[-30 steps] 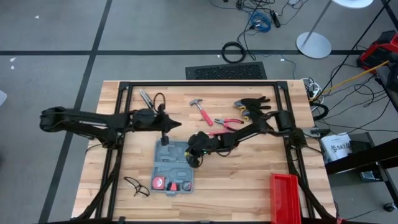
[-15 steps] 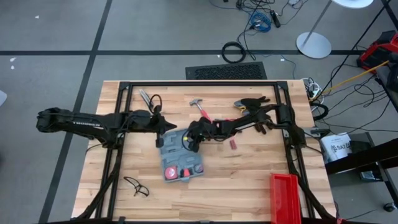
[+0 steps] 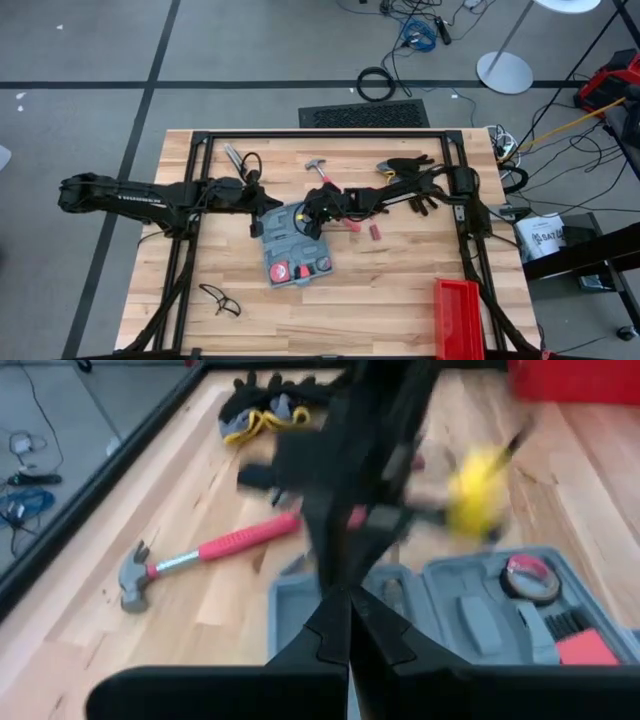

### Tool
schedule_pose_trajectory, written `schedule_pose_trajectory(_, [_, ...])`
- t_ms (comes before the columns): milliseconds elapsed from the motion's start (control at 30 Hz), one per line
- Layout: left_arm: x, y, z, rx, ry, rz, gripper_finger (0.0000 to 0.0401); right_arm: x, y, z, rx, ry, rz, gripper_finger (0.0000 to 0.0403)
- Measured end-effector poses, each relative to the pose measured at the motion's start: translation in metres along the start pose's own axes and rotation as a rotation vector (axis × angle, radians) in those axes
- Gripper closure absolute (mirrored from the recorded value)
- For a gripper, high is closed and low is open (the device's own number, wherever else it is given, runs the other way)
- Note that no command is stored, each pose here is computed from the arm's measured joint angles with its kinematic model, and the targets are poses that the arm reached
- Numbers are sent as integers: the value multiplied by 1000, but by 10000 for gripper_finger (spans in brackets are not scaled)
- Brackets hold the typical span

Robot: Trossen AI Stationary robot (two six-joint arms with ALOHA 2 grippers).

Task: Prefit tool cases
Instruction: Remove the pink electrical tape from the gray prefit tool case

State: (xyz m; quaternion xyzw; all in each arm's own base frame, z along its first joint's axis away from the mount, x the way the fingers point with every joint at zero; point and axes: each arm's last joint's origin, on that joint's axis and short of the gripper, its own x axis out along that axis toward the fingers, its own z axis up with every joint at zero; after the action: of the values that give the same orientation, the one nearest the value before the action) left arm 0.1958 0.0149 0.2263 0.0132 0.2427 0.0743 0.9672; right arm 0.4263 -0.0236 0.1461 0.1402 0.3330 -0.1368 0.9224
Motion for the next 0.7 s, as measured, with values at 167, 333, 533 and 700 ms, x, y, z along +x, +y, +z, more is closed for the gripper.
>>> schedule_pose_trajectory(167, [10,-2,-11,-29,62,-2,401,-33,23,9,-62,12,38,403])
schedule_pose_trajectory(333, [30,-12,-26,-21,166,-78,401,-63,54,9,-138,11,105,403])
schedule_pose_trajectory(533, [58,-31,-35,-7,169,-175,401,-72,78,-13,-209,116,128,387])
schedule_pose_trajectory(700, [74,-36,-50,-37,252,-171,401,-74,86,-24,-194,182,148,338])
